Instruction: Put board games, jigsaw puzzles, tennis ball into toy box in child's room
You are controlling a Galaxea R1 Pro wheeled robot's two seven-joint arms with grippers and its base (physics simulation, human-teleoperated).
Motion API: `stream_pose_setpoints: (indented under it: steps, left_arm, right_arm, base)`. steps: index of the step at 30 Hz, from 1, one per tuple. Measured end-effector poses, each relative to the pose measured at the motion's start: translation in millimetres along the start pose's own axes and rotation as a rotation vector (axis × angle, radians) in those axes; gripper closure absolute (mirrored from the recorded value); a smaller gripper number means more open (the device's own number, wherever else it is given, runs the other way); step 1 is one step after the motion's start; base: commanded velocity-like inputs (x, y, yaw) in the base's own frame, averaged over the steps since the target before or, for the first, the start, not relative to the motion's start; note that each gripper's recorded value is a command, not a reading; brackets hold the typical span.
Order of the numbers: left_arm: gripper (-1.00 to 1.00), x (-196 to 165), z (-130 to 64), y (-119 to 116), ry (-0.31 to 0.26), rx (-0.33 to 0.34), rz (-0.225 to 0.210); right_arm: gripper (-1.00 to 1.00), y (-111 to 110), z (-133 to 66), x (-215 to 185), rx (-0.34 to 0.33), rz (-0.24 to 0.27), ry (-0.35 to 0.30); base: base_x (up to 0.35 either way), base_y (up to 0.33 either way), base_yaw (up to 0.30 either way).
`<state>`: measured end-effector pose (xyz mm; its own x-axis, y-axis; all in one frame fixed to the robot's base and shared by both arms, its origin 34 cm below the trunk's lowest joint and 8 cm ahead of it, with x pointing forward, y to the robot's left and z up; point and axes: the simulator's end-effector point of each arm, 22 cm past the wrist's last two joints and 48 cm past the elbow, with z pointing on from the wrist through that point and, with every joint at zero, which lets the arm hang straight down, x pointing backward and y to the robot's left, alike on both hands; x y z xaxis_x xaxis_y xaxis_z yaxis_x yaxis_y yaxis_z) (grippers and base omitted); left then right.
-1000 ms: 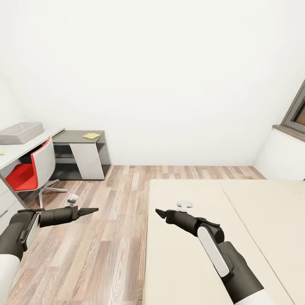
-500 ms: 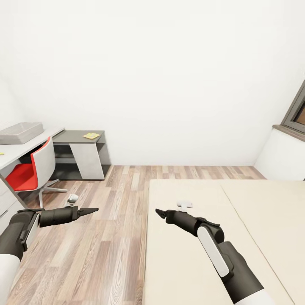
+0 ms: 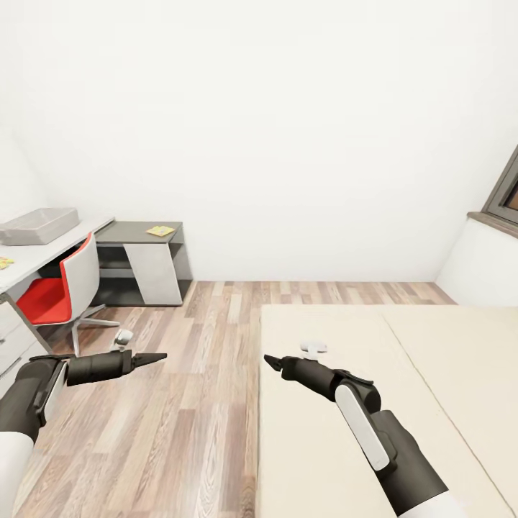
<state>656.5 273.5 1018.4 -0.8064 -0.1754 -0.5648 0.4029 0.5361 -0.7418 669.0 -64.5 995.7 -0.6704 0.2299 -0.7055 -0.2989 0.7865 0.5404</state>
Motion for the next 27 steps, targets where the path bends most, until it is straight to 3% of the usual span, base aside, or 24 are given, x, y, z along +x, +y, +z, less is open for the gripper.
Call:
stream_pose_setpoints:
  steps: [27]
  left_arm:
    - [-1.0, -0.3, -0.2, -0.4, -0.001, 0.002, 0.001]
  right_arm:
    - [-1.0, 0.0, 0.0, 0.0, 0.0, 0.0, 0.0]
  base:
    - [0.0, 0.227, 0.0]
